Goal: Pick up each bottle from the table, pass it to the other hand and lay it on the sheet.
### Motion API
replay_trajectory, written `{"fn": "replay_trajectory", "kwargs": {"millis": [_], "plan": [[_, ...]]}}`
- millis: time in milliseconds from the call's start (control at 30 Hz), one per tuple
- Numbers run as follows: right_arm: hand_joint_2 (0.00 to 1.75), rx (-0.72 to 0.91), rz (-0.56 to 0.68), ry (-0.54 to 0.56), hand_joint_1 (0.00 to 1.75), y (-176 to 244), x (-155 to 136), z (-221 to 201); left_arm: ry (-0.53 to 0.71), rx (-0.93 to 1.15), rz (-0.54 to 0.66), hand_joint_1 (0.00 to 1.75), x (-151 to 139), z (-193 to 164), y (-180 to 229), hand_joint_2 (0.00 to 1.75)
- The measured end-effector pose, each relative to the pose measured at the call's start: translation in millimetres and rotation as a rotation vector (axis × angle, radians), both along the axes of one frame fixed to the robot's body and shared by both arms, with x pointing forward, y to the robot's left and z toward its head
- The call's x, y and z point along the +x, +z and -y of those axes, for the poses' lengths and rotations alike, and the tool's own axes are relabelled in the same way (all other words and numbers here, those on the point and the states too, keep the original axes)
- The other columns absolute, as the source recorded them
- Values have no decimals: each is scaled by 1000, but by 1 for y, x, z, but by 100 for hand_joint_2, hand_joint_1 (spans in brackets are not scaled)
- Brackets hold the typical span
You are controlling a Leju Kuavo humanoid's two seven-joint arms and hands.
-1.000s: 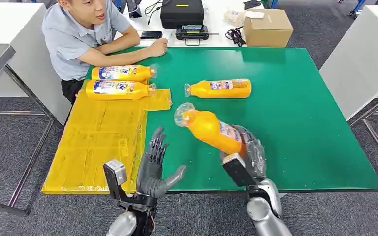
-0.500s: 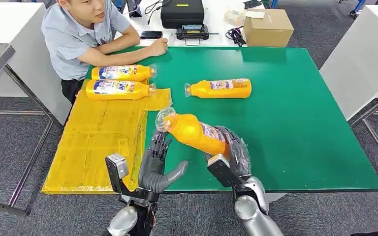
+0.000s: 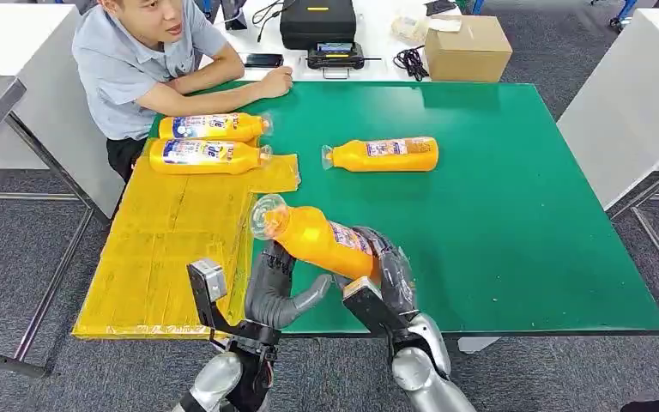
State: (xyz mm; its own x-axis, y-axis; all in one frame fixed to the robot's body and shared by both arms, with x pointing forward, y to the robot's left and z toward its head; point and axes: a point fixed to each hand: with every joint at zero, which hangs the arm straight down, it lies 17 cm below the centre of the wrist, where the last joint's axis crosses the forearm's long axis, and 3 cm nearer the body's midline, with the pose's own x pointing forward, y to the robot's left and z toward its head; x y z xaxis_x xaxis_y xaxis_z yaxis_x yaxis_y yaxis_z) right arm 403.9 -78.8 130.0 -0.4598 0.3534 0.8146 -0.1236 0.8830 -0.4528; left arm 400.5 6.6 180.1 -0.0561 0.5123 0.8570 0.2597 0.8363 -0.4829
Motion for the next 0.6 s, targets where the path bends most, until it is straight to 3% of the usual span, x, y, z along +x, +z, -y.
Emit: {"fn": "replay_trajectory", "kwargs": {"millis": [600], "plan": [[175,45,-46,78,175,-10,-6,-41,19,-15,19,0,12,-5,13,175]]}}
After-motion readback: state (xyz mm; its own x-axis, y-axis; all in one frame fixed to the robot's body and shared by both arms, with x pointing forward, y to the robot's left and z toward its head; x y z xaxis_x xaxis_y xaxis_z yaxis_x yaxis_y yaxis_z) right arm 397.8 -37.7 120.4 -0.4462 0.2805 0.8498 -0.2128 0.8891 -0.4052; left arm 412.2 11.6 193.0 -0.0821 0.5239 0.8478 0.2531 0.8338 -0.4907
